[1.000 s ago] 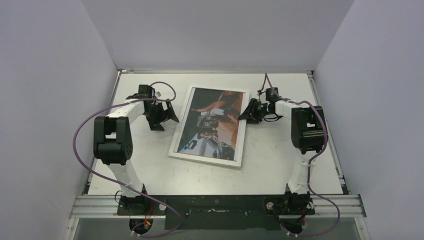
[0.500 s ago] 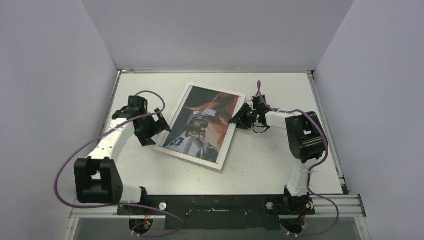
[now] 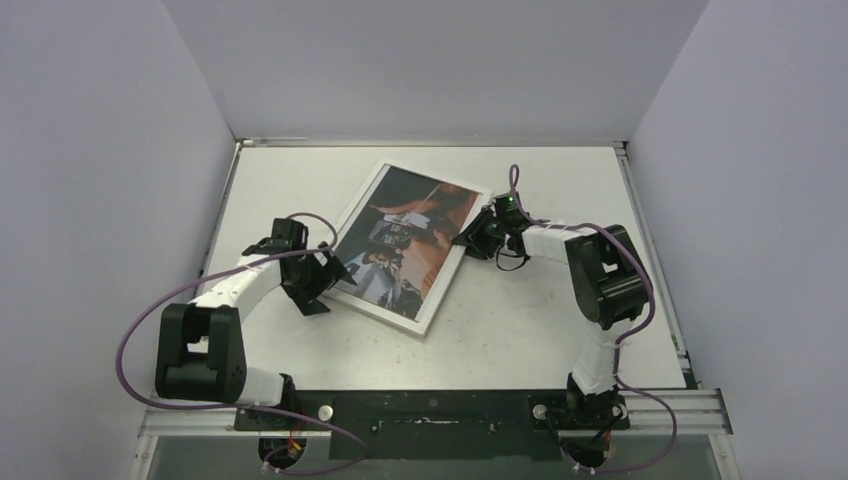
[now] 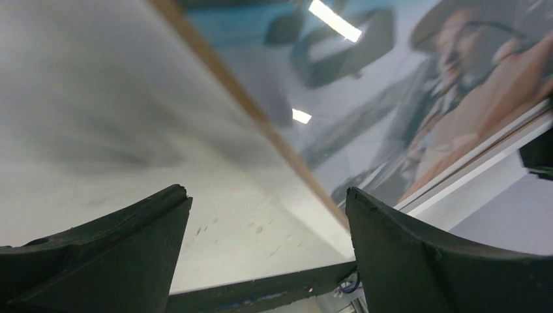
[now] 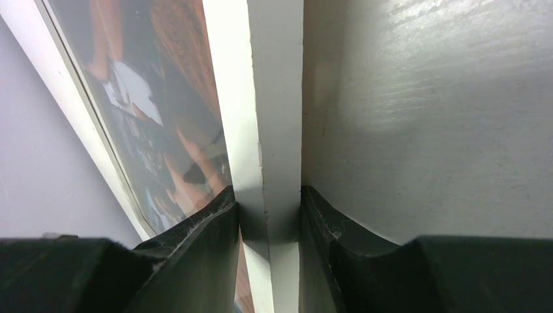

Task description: Put the photo into the frame

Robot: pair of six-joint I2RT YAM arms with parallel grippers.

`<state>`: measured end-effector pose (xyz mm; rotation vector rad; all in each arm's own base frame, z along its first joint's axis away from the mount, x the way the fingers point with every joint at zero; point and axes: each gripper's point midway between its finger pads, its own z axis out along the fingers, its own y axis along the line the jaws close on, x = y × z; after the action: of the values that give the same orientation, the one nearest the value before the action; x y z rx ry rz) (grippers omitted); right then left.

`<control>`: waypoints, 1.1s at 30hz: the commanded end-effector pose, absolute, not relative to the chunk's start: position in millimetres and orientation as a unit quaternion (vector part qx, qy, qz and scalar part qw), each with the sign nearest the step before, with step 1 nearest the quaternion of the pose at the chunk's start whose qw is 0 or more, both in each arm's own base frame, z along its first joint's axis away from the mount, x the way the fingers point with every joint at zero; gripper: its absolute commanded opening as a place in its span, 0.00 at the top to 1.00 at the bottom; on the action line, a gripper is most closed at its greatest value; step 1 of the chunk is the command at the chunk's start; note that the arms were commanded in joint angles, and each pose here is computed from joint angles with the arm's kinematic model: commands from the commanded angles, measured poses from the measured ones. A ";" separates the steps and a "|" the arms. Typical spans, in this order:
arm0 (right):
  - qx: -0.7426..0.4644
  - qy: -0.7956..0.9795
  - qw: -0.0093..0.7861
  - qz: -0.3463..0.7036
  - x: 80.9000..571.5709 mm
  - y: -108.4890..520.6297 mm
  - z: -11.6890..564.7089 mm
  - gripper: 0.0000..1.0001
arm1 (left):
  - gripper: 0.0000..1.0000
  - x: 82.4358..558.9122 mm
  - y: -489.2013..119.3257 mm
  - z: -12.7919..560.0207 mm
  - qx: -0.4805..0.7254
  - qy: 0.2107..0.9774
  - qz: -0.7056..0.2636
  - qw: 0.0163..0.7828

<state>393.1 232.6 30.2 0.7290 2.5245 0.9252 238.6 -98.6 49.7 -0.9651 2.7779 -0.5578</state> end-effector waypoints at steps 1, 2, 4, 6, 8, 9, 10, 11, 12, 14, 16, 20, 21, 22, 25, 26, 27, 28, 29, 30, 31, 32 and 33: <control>0.293 0.885 0.195 0.305 388.2 221.1 41.6 0.86 | 0.14 319.5 -116.0 69.7 -0.306 0.894 -0.272 0.184; 0.293 0.885 0.194 0.304 384.0 221.4 40.8 0.86 | 0.17 325.1 -114.8 67.8 -0.303 0.895 -0.269 0.187; 0.287 0.887 0.195 0.305 376.4 224.3 40.1 0.85 | 0.21 334.6 -113.3 61.6 -0.296 0.898 -0.268 0.186; 0.279 0.891 0.193 0.302 368.4 227.3 37.5 0.85 | 0.25 343.3 -111.1 55.8 -0.293 0.898 -0.272 0.183; 0.273 0.895 0.190 0.299 360.6 230.1 32.9 0.84 | 0.27 351.7 -108.5 51.3 -0.288 0.899 -0.277 0.182; 0.268 0.896 0.187 0.299 357.0 233.0 30.8 0.84 | 0.27 356.0 -107.4 50.4 -0.284 0.899 -0.280 0.182; 0.265 0.897 0.186 0.301 354.4 235.3 28.8 0.83 | 0.28 363.9 -105.4 52.7 -0.278 0.898 -0.281 0.190; 0.262 0.900 0.180 0.299 349.7 237.5 25.0 0.83 | 0.28 369.5 -104.6 52.9 -0.272 0.900 -0.282 0.193; 0.256 0.899 0.179 0.308 348.7 243.0 24.2 0.82 | 0.28 375.8 -103.9 54.0 -0.263 0.901 -0.284 0.197; 0.242 0.898 0.175 0.322 345.3 254.9 23.3 0.80 | 0.28 387.6 -102.5 54.1 -0.246 0.905 -0.283 0.200; 0.220 0.899 0.161 0.342 340.8 271.6 20.2 0.80 | 0.28 397.8 -99.6 49.3 -0.234 0.911 -0.279 0.195; 0.205 0.896 0.134 0.371 331.0 296.8 10.0 0.76 | 0.28 407.2 -97.3 43.6 -0.228 0.916 -0.276 0.184; 0.205 0.896 0.133 0.370 329.4 297.7 9.2 0.73 | 0.28 410.2 -86.7 42.5 -0.240 0.913 -0.273 0.187; 0.207 0.898 0.131 0.366 328.1 296.2 9.1 0.69 | 0.28 410.2 -84.0 41.5 -0.242 0.913 -0.271 0.186; 0.212 0.905 0.142 0.341 325.6 283.1 13.0 0.42 | 0.28 405.1 -76.6 37.5 -0.247 0.918 -0.257 0.176; 0.213 0.906 0.145 0.337 325.2 279.3 14.4 0.37 | 0.28 403.9 -73.1 36.7 -0.250 0.918 -0.253 0.174; 0.215 0.906 0.145 0.333 325.0 275.8 16.1 0.33 | 0.27 402.6 -71.1 36.7 -0.251 0.919 -0.249 0.172; 0.216 0.908 0.143 0.330 323.4 273.0 17.3 0.30 | 0.27 400.7 -69.4 35.9 -0.252 0.920 -0.247 0.170; 0.217 0.910 0.140 0.325 320.5 270.0 17.8 0.28 | 0.27 399.7 -67.7 36.1 -0.253 0.920 -0.247 0.170; 0.217 0.911 0.142 0.322 319.6 267.2 20.1 0.26 | 0.26 398.7 -67.0 36.5 -0.253 0.920 -0.246 0.170; 0.219 0.912 0.144 0.316 318.7 262.7 21.2 0.24 | 0.26 397.6 -65.8 36.4 -0.253 0.920 -0.245 0.171; 0.223 0.914 0.143 0.307 316.6 257.1 22.6 0.21 | 0.25 396.6 -64.8 35.8 -0.254 0.920 -0.244 0.170; 0.225 0.915 0.146 0.302 316.2 251.8 25.7 0.20 | 0.25 395.7 -64.0 35.7 -0.255 0.920 -0.244 0.170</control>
<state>351.1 279.1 43.2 0.6332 2.4888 1.0227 395.1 -64.5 33.6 -0.7596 2.6145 -0.6682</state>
